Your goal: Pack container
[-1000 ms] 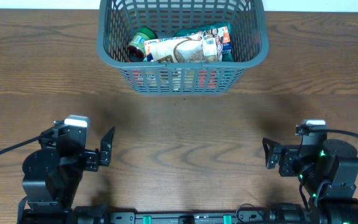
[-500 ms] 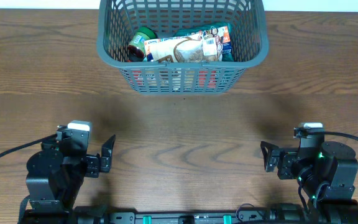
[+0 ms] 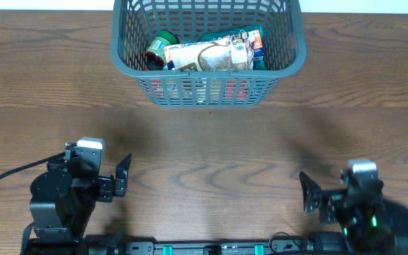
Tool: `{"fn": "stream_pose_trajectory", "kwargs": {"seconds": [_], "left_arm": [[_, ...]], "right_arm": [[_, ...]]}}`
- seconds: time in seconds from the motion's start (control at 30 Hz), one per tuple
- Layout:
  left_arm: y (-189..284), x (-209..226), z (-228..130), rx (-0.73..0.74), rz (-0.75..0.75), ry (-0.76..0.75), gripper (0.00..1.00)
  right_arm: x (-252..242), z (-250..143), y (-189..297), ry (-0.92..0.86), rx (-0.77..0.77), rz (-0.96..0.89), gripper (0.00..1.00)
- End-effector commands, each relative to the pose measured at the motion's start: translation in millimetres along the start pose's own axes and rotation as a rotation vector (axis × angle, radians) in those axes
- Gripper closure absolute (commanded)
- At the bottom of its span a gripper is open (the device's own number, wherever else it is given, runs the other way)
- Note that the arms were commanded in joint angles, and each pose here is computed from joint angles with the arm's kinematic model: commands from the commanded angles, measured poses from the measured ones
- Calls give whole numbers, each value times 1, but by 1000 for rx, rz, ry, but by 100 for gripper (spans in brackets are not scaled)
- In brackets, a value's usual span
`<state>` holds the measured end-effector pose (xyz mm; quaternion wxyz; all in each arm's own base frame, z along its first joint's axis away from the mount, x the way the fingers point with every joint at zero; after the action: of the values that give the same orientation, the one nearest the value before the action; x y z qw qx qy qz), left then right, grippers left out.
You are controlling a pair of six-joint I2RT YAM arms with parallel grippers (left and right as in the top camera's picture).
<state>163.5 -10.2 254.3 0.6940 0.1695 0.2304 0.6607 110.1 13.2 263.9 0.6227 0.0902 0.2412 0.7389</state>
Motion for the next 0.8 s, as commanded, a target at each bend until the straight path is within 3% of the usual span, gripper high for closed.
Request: {"fn": "stream_pose_trajectory", "kwargs": {"seconds": [0.0, 0.17, 0.57, 0.77], "left_arm": [[-1, 2, -2, 1, 11, 7, 1], [-1, 2, -2, 1, 11, 7, 1], [-1, 2, -2, 1, 11, 7, 1], [-1, 2, -2, 1, 11, 7, 1]], "right_arm": [[11, -7, 14, 81, -121, 29, 1], [10, -12, -5, 197, -186, 4, 1], [-5, -19, -86, 195, -382, -147, 1], [-6, -31, -102, 166, -387, -185, 1]]}}
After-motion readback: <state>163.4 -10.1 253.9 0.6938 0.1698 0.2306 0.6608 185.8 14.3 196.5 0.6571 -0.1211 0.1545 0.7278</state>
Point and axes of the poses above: each gripper's point midway between its finger pads, its own y axis back along the fingers, its own x axis along the line the jaws close on, z = x × y, the point moved 5 cm from there along y, back along the fingers, and after that the axes turned 13 degrees about y, right-handed, at the moved point
